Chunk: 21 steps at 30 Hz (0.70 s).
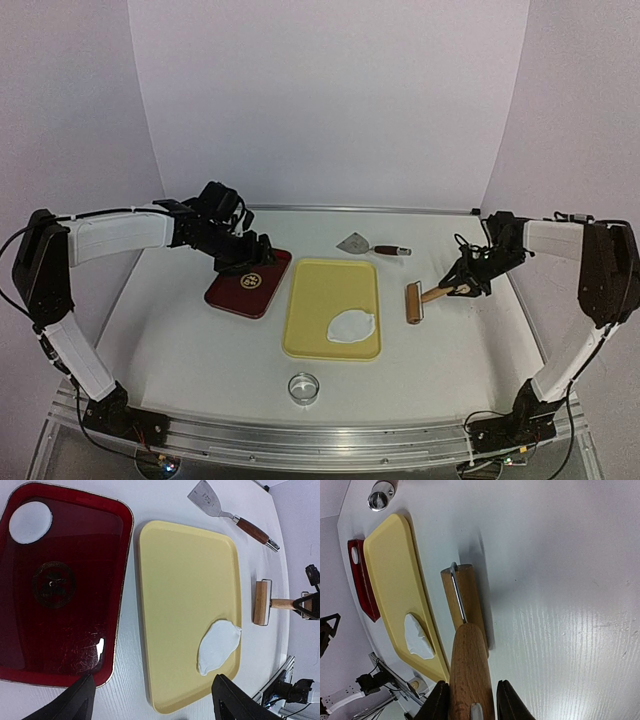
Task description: Roll out the dumpling wrappers from the dough
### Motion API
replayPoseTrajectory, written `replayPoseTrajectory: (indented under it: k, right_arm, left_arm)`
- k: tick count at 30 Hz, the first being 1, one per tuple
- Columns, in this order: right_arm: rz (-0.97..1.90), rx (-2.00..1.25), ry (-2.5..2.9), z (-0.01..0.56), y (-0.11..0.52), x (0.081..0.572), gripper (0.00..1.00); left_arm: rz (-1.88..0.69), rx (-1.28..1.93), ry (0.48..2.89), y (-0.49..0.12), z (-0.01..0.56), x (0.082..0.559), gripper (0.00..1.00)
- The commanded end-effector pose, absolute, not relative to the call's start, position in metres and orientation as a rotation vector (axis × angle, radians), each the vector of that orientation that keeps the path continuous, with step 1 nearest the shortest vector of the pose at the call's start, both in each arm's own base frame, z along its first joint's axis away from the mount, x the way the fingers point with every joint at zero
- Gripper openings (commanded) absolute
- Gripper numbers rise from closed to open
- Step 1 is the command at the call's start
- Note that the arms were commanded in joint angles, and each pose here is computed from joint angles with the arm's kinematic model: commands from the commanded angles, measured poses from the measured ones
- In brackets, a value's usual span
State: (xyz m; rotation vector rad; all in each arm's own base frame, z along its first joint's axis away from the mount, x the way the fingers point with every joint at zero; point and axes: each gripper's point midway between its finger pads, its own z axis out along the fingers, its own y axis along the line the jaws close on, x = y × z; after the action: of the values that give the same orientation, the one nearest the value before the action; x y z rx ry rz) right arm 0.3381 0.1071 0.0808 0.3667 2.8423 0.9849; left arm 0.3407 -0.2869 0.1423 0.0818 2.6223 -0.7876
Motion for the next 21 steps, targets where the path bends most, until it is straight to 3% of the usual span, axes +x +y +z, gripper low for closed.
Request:
replayPoseTrajectory:
  k: [1, 14, 18, 21]
  right_arm:
    - [0.447, 0.322, 2.97, 0.041, 0.052, 0.334, 0.35]
    - [0.015, 0.401, 2.84, 0.071, -0.001, 0.345, 0.86]
    - [-0.019, 0.444, 2.73, 0.103, -0.009, 0.353, 0.96]
    - [0.141, 0.426, 2.664, 0.13, 0.009, 0.356, 0.98]
  left_arm:
    - [-0.774, 0.051, 2.587, -0.277, 0.155, 0.338, 0.82]
    - [-0.732, 0.059, 2.598, -0.274, 0.157, 0.34, 0.82]
    - [-0.724, 0.051, 2.595, -0.272, 0.159, 0.34, 0.83]
    - [-0.732, 0.08, 2.585, -0.272, 0.165, 0.338, 0.83]
